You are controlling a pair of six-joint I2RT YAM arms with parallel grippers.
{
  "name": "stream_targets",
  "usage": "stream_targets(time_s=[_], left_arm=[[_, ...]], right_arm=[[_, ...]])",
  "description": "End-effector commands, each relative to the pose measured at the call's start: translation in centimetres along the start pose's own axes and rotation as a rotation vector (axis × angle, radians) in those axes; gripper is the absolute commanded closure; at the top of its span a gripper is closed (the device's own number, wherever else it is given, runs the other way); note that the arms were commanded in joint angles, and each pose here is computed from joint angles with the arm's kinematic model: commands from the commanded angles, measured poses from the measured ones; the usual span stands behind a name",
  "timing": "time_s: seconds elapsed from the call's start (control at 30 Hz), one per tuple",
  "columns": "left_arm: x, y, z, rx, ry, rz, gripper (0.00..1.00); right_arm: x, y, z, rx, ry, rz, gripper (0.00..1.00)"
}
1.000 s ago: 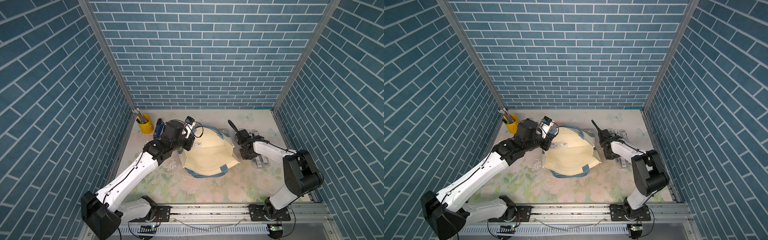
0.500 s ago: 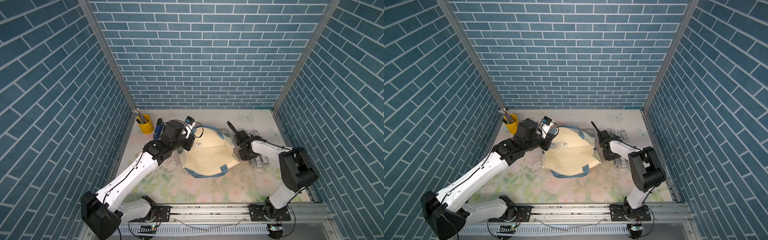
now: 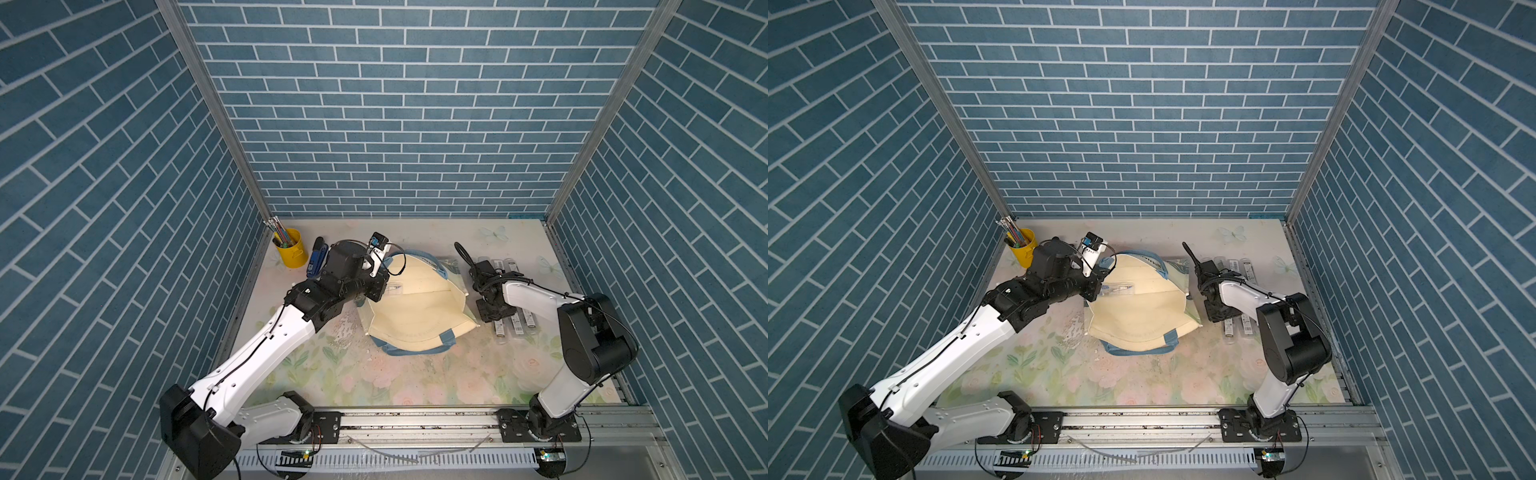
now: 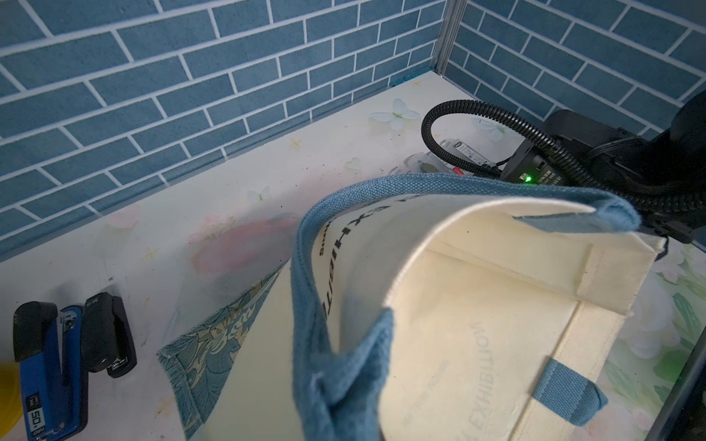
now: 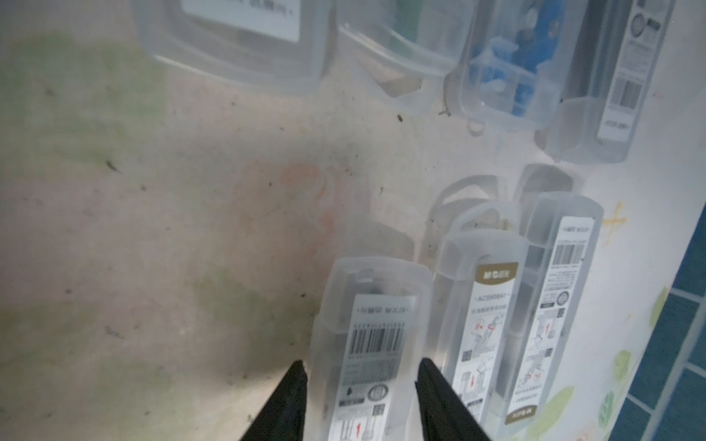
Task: Take out the compass set from the canvas bag
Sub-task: Place the compass set at the center of the board.
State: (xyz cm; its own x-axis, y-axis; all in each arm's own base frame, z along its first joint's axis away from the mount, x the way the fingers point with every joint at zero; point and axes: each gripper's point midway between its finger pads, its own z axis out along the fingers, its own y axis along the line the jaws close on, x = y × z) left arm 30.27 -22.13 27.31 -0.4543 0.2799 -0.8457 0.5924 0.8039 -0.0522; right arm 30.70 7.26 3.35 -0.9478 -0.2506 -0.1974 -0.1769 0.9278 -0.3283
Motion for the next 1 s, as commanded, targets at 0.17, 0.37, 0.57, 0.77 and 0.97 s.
stream_targets(time_s=[0.17,0.37,0.57,0.77,0.97], left_arm=[[-2.0,-0.1,-1.0,0.002,-0.084,0.006,1.0],[-2.0,-0.1,-1.1,0.002,-0.079,0.007,1.0],[-2.0,-0.5,-0.9,0.022,-0.063,0.003,1.0],[-2.6,-0.9,-0.7,0.046,-0.06,0.01,1.0],[-3.1,-1.5,-0.3,0.08,-0.042,0.033,1.0]], right_arm=[[-0.3,-1.2,-0.2,0.049,0.005,0.008,0.51],[-1.9,-0.8,-8.0,-0.154,-0.159,0.02,0.53],[-4.4,-0.3,-21.8,-0.394,-0.54,-0.047,0.51],[-5.0,7.0,-32.5,-0.549,-0.855,-0.413,0.5],[-8.0,11.7,-34.0,-0.516,-0.948,-0.622,0.48]])
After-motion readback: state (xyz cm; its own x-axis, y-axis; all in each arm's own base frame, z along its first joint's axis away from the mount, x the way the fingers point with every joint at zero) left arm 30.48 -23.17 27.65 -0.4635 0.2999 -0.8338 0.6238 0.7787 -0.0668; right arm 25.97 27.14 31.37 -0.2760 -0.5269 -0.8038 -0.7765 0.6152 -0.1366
